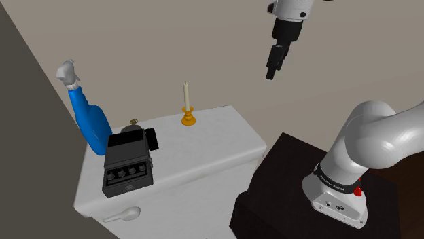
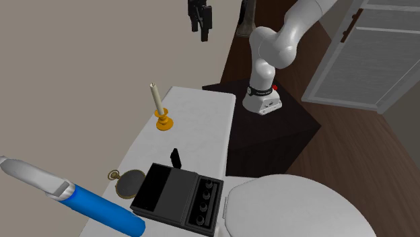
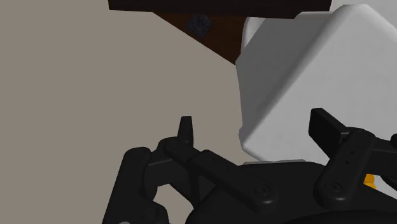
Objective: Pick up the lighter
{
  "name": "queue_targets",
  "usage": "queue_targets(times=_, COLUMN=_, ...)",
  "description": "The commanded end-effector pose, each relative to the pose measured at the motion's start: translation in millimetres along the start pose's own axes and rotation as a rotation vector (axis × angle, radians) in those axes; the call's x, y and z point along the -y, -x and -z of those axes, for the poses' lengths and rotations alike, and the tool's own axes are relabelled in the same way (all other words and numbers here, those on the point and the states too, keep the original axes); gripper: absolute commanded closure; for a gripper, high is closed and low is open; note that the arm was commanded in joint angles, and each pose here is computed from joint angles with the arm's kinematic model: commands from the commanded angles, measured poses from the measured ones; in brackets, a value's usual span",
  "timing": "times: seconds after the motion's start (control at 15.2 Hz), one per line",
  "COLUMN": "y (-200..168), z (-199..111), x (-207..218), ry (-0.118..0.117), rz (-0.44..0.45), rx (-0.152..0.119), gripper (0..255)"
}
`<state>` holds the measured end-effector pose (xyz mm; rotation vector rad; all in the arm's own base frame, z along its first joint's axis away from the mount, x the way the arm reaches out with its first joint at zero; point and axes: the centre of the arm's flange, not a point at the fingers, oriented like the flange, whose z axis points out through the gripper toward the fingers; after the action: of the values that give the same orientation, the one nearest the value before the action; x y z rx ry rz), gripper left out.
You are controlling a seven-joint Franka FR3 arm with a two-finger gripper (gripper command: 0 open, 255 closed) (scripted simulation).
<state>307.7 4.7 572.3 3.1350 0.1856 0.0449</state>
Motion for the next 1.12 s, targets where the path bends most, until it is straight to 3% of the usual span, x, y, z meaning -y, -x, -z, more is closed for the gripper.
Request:
queue_targets(times=0.0, y=0.0, z=0.0, x=0.0, ry=0.0, rz=0.0, rx=0.0, gripper=0)
queue_targets(times=1.06, y=-97.2, z=-30.4, x=184.8, ry=-0.005, rz=-0.047, rx=0.008, gripper=0)
